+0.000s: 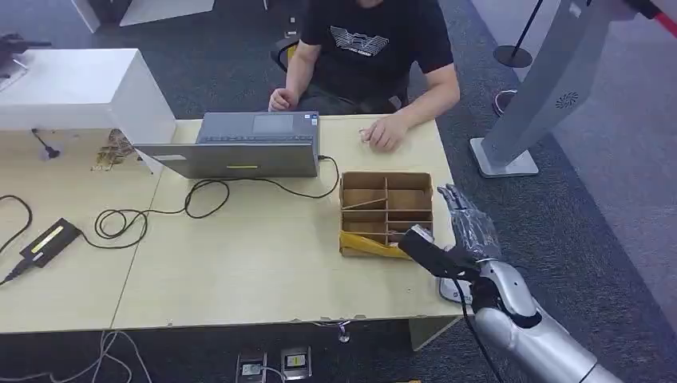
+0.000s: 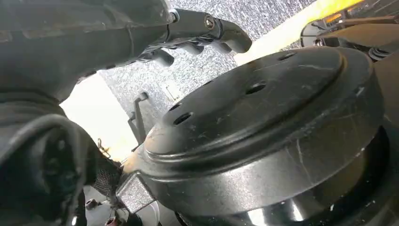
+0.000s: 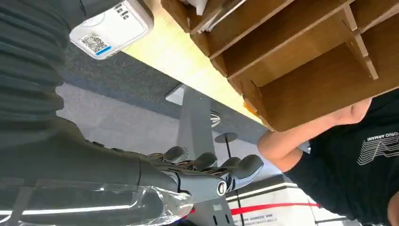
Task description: Pass the card to the sensor for recognition and then transmit it.
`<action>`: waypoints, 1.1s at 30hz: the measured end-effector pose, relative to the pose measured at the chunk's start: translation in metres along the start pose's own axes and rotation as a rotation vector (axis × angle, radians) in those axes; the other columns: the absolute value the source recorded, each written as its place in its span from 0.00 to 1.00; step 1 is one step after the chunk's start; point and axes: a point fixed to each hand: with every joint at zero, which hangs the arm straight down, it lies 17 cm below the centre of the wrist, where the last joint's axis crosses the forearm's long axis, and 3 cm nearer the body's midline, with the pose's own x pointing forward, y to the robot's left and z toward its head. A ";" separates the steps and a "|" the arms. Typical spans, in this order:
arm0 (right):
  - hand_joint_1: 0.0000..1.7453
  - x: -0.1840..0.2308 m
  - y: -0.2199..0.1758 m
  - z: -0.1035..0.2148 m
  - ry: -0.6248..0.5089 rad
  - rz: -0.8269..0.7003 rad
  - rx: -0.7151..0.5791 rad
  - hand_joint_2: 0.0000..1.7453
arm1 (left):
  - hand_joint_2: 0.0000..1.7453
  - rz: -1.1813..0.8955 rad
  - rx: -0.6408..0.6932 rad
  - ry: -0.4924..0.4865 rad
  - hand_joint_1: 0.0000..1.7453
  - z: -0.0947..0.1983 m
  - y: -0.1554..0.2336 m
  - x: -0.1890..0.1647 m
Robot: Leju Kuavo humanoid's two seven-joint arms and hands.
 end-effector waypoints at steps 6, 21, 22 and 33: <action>0.00 0.002 0.002 0.000 -0.014 -0.011 -0.011 1.00 | 0.00 0.000 0.000 -0.018 0.00 0.000 0.000 0.003; 0.00 0.016 -0.004 0.000 -0.093 -0.018 -0.083 1.00 | 0.00 0.002 0.010 -0.025 0.00 0.001 0.007 0.003; 0.00 0.017 -0.003 0.000 -0.095 -0.018 -0.083 1.00 | 0.00 0.002 0.010 -0.026 0.00 0.001 0.007 0.003; 0.00 0.024 0.009 0.001 -0.120 -0.015 -0.070 1.00 | 0.00 -0.001 0.015 -0.032 0.00 0.002 0.010 0.004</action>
